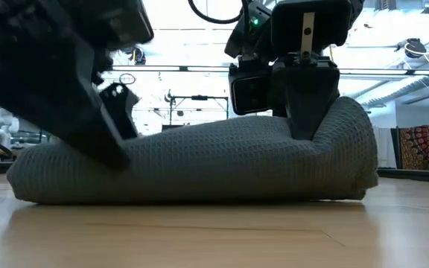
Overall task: Roll towel
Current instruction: Roll the gray towel on the center of table
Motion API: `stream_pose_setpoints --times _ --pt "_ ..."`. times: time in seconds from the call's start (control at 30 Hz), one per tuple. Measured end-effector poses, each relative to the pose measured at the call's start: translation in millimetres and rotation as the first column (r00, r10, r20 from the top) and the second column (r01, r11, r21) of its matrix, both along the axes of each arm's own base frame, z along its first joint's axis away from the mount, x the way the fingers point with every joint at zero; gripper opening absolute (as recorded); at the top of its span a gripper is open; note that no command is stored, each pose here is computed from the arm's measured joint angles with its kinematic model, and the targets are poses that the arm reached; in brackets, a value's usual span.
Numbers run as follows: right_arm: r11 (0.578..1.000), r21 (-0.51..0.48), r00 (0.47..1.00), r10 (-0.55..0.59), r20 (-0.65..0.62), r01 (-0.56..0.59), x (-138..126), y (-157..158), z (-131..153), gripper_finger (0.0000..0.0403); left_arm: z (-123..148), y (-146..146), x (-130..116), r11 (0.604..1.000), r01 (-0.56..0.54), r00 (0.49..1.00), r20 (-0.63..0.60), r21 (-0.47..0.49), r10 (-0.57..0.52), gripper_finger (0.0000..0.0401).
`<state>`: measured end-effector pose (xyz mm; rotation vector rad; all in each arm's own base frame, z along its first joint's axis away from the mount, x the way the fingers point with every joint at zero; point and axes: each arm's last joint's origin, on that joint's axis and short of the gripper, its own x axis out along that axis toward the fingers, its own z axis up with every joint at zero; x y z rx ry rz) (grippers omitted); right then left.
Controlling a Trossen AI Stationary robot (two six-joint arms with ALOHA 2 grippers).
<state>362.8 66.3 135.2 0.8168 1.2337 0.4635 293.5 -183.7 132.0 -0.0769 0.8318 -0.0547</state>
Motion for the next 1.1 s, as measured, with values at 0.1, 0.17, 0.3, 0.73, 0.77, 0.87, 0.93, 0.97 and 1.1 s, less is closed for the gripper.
stream_pose_setpoints --times 0.1,0.17,0.3,0.73,0.77,0.87,0.93,0.97,1.1 --pt "1.000 0.001 1.000 0.002 -0.001 -0.002 -0.5 -0.1 -0.4 0.0063 -6.1 1.1 2.3 1.000 0.012 1.000 -0.023 -0.015 -0.012 0.0246" --pt "1.000 0.000 1.000 0.002 0.001 -0.002 -0.6 -0.8 -0.6 0.0074 -6.4 2.3 3.1 1.000 0.009 1.000 -0.026 -0.015 -0.009 0.0228" --pt "1.000 0.000 1.000 0.001 -0.002 -0.001 -0.9 -1.3 -0.1 0.0109 -6.9 7.1 5.7 1.000 0.001 0.999 -0.037 -0.028 -0.002 0.0167" --pt "0.979 -0.205 0.996 0.026 0.090 -0.007 -37.1 3.3 67.9 0.0205 10.5 46.9 23.1 0.960 0.009 0.993 -0.111 -0.281 -0.042 0.0057" --pt "0.974 -0.228 0.993 0.016 0.121 0.012 -40.6 7.0 76.7 0.0200 13.7 51.4 24.4 0.950 -0.001 0.993 -0.115 -0.313 -0.037 0.0056" --pt "0.957 -0.283 0.969 0.004 0.247 0.069 -47.0 22.4 98.5 0.0174 17.9 67.3 29.4 0.914 -0.044 0.989 -0.148 -0.404 -0.018 0.0054" --pt "0.945 -0.315 0.958 0.008 0.286 0.086 -50.5 33.9 103.2 0.0147 17.8 76.0 31.8 0.890 -0.039 0.985 -0.169 -0.454 -0.043 0.0054" --pt "0.936 -0.337 0.954 0.006 0.300 0.100 -51.3 39.4 103.2 0.0132 17.9 79.0 32.6 0.884 -0.032 0.984 -0.172 -0.467 -0.056 0.0054" --pt "0.904 -0.399 0.948 -0.020 0.317 0.152 -47.3 50.5 93.5 0.0062 16.6 84.8 34.2 0.891 0.004 0.983 -0.160 -0.453 -0.085 0.0054"
